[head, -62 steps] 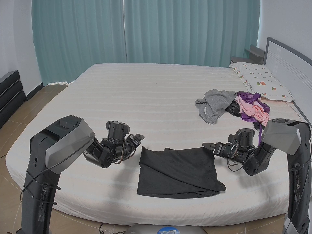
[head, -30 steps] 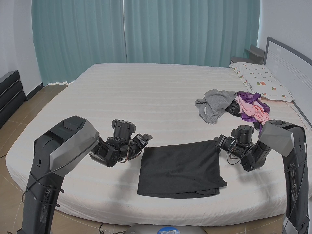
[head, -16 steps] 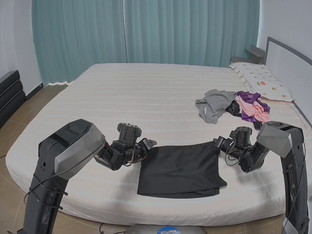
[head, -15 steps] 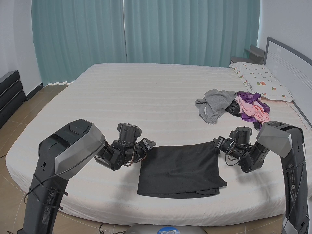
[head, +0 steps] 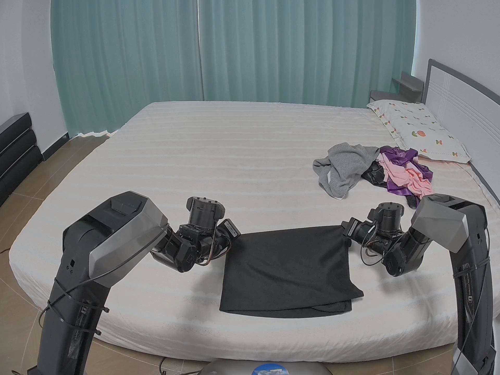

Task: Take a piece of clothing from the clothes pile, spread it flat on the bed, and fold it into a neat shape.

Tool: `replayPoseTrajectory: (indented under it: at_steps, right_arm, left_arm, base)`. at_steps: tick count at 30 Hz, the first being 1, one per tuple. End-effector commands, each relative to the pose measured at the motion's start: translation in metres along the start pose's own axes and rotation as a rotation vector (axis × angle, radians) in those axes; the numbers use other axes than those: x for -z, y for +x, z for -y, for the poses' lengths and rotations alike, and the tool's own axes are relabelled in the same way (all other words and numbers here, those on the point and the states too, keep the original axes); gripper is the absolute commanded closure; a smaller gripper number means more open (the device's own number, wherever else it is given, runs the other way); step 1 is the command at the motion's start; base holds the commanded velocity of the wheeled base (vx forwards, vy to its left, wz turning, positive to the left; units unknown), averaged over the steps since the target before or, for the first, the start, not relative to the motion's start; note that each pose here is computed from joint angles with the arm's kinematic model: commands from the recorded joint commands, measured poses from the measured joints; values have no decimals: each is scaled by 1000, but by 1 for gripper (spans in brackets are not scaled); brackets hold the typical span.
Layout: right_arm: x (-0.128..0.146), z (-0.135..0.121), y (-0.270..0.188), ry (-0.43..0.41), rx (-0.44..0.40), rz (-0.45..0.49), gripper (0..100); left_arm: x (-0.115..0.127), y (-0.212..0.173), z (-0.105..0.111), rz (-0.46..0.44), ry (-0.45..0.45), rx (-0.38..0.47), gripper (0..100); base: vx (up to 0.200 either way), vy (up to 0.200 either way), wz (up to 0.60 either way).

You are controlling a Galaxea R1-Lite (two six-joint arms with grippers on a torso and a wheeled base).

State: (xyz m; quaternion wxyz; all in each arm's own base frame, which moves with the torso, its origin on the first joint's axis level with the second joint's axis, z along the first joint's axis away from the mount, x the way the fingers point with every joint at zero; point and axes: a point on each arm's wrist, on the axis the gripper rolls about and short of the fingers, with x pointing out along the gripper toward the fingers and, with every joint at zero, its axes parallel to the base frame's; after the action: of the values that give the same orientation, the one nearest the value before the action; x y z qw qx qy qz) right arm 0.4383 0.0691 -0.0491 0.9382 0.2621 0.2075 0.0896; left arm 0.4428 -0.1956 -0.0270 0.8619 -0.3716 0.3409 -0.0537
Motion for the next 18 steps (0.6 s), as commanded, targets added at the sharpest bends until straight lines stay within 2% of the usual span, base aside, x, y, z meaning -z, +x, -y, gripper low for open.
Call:
replayPoseTrajectory:
  at_steps: [1,4,15,16,17,18]
  right_arm:
    - [1,0,0,-2,1,-1,100]
    - [-2,-1,3,-2,-5,12,100]
    - [6,-5,5,-9,1,-9,100]
    - [6,-4,5,-9,1,-9,0]
    - [7,-4,5,-9,1,-9,0]
    - [5,-5,3,-8,1,-5,0]
  left_arm:
    - [-1,0,-1,33,-2,-17,100]
    - [-3,1,-1,62,-3,-33,100]
    - [-2,1,-2,55,-2,-41,100]
    - [-2,1,-1,55,-2,-39,100]
    - [-2,1,-1,53,-2,-38,100]
    - [-1,1,-1,49,-4,-36,0]
  base:
    - [0,0,0]
    - [0,0,0]
    - [0,0,0]
    - [0,0,0]
    - [0,0,0]
    - [0,0,0]
